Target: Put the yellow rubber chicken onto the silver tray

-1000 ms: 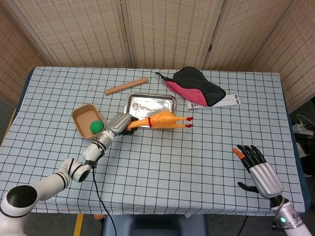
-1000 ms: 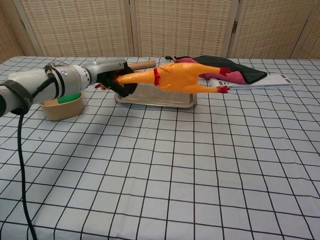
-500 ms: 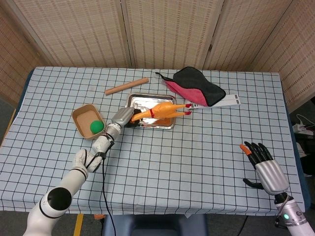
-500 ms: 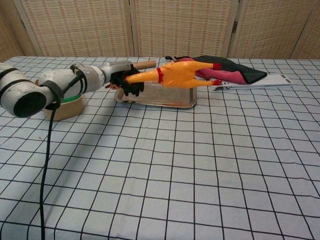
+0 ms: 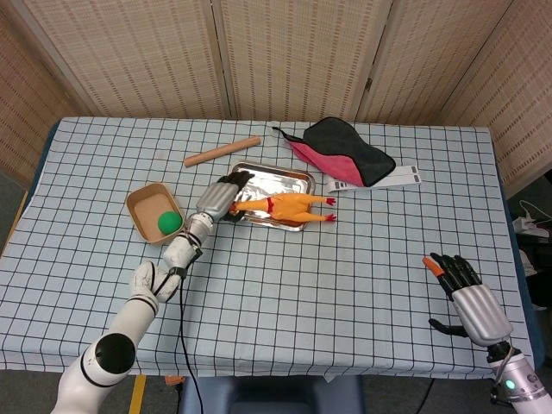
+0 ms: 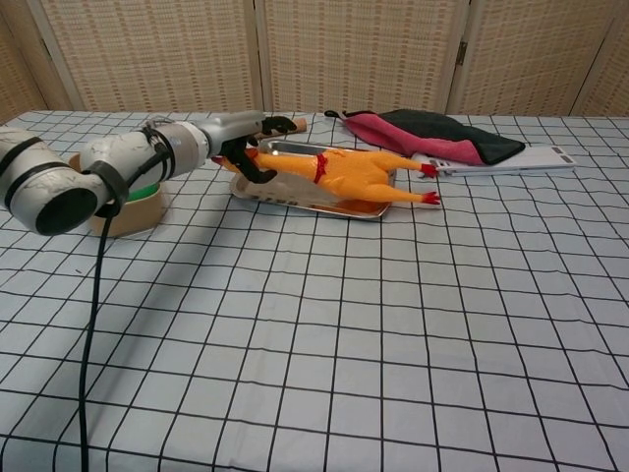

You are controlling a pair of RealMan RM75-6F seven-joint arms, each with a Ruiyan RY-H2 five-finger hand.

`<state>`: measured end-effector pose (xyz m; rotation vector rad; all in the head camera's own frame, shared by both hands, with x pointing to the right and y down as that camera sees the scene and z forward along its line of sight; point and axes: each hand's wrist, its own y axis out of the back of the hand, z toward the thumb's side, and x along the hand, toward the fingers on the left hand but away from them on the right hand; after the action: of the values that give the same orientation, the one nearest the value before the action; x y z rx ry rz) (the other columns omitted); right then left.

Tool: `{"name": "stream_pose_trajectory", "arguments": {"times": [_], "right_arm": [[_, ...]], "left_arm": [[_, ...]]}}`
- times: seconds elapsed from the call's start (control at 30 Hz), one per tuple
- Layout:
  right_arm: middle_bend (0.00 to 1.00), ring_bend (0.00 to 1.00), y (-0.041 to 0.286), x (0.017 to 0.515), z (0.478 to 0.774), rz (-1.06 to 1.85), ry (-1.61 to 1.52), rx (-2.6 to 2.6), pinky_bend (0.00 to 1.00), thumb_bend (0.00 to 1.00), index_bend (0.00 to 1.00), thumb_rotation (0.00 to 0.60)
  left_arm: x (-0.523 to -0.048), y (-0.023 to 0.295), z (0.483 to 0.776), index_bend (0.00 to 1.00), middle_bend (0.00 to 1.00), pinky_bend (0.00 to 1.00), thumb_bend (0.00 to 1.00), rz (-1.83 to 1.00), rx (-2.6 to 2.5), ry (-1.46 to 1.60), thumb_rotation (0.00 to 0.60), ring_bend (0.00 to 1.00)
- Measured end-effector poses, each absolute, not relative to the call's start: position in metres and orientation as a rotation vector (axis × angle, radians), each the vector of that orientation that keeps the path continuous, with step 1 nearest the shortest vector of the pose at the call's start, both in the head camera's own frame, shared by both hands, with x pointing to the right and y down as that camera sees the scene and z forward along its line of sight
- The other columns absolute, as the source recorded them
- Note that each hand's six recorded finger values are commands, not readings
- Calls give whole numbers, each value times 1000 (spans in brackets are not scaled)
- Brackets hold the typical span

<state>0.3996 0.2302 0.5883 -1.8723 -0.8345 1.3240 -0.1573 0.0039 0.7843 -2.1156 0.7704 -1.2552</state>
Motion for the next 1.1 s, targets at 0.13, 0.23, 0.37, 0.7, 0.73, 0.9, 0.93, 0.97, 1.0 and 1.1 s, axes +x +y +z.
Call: {"name": "stream_pose_trajectory", "arguments": {"times": [0.13,0.23,0.37,0.7,0.73,0.9,0.93,0.97,1.0,1.1], "right_arm": [[0,0,230,399,588,1319,-836,-1877,0,60,0,600],[0,0,229,397,587,1309,-841,-1881,0,60,0,600],[0,0,231,397,583,1299,-848,-1891,0,60,0,600],[0,0,239,401,570,1283,-877,-1907,0,60,0,600],[0,0,240,401,570,1282,-879,-1908,0,60,0,600],[0,0,240,402,571,1281,-886,-1924,0,60,0,600],[0,0,240,402,571,1280,-885,-1929,0,60,0,600],[0,0,241,402,571,1277,-882,-1936,0,60,0,600],[0,0,241,401,570,1274,-880,-1942,0,60,0,600],[0,0,242,401,569,1263,-877,-1960,0,60,0,600]], "left_arm": [[-160,-4,778,0,0,93,424,-1248,-2073,776,600,0],[-164,-7,778,0,0,77,380,-1270,-2049,737,600,0],[-170,-6,786,0,0,45,340,-1361,-2043,614,600,0],[-170,-14,779,0,0,32,326,-1455,-2019,402,600,0],[-169,-15,779,0,0,32,322,-1463,-2009,389,600,0],[-169,-18,776,0,0,28,312,-1546,-1989,284,600,0],[-169,-18,776,0,0,26,308,-1566,-1989,261,600,0],[-169,-17,776,0,0,26,307,-1594,-1988,226,600,0],[-170,-16,776,0,0,26,308,-1616,-1986,197,600,0],[-168,-13,776,0,0,22,308,-1669,-1975,115,600,0]]}}
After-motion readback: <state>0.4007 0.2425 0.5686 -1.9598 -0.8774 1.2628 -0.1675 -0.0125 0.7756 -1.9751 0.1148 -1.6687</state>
